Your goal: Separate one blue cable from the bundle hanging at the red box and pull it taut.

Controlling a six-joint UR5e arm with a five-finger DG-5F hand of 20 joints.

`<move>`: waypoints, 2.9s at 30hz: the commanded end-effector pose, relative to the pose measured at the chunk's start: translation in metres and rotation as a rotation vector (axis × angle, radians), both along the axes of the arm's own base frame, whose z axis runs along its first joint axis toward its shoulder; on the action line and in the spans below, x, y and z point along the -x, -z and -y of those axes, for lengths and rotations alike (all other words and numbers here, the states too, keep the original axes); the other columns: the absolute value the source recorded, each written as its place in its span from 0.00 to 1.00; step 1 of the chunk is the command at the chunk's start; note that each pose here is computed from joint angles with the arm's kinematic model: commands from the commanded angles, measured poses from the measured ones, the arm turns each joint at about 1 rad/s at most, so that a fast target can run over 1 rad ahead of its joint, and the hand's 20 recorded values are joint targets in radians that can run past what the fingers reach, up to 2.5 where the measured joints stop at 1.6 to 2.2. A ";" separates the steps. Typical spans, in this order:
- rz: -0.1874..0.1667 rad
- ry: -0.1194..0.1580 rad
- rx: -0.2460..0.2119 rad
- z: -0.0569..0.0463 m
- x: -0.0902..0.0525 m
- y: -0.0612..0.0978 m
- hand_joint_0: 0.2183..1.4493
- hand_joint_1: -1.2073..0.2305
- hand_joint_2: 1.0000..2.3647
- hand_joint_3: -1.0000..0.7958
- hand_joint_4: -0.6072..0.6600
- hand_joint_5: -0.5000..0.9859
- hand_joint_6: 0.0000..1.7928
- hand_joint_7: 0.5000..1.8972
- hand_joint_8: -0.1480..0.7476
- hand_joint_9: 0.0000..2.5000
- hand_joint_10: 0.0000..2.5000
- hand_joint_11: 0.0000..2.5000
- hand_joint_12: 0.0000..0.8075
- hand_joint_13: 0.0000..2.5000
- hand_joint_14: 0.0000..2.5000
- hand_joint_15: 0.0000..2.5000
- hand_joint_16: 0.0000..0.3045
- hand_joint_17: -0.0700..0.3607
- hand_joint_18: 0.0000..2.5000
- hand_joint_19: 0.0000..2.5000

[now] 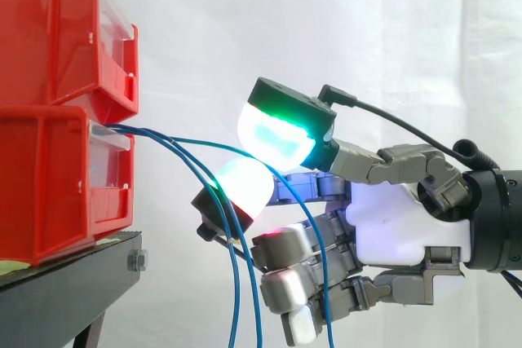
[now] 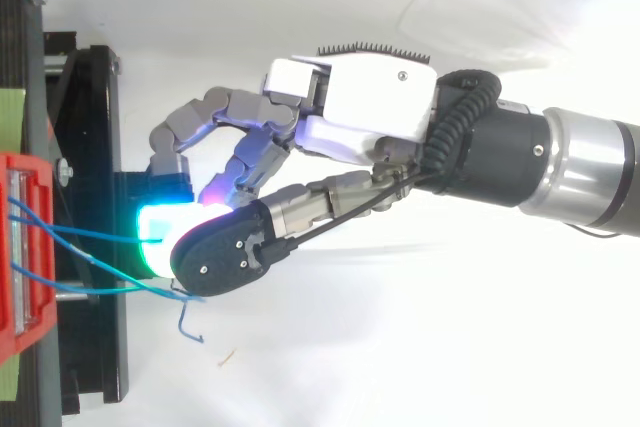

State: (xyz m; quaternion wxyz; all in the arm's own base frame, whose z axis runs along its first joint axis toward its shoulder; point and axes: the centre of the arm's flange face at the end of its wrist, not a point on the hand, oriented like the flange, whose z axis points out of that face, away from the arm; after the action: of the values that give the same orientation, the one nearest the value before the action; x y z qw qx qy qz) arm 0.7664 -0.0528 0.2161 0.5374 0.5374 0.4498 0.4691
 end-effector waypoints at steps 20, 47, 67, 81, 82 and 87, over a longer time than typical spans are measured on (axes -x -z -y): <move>-0.002 -0.003 -0.016 0.000 0.001 0.000 0.47 0.33 0.00 0.28 0.34 0.18 0.51 0.38 0.45 0.33 0.93 0.59 0.38 0.37 0.82 0.65 0.10 0.32 0.51 0.61; -0.006 0.000 -0.029 0.001 0.002 0.001 0.47 0.33 0.00 0.28 0.34 0.19 0.52 0.40 0.46 0.32 0.97 0.57 0.39 0.34 0.93 0.63 0.09 0.31 0.51 0.61; -0.134 0.031 0.082 0.009 0.070 -0.033 0.47 0.33 0.00 0.28 0.34 0.19 0.52 0.40 0.46 0.32 0.97 0.57 0.38 0.35 0.91 0.63 0.10 0.31 0.51 0.60; -0.061 0.052 0.076 0.006 0.065 -0.036 0.47 0.33 0.00 0.28 0.34 0.19 0.52 0.41 0.46 0.32 0.97 0.58 0.39 0.35 0.91 0.62 0.10 0.32 0.51 0.60; -0.064 0.050 0.076 0.006 0.066 -0.036 0.47 0.33 0.00 0.28 0.34 0.19 0.52 0.41 0.46 0.32 0.97 0.57 0.39 0.35 0.91 0.62 0.10 0.32 0.51 0.60; -0.064 0.055 0.076 0.006 0.066 -0.036 0.47 0.33 0.00 0.28 0.34 0.19 0.51 0.41 0.46 0.32 0.97 0.57 0.39 0.35 0.91 0.62 0.10 0.32 0.51 0.60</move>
State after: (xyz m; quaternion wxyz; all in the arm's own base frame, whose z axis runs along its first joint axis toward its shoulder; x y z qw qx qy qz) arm 0.7007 -0.0589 0.2521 0.5550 0.5431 0.4699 0.4197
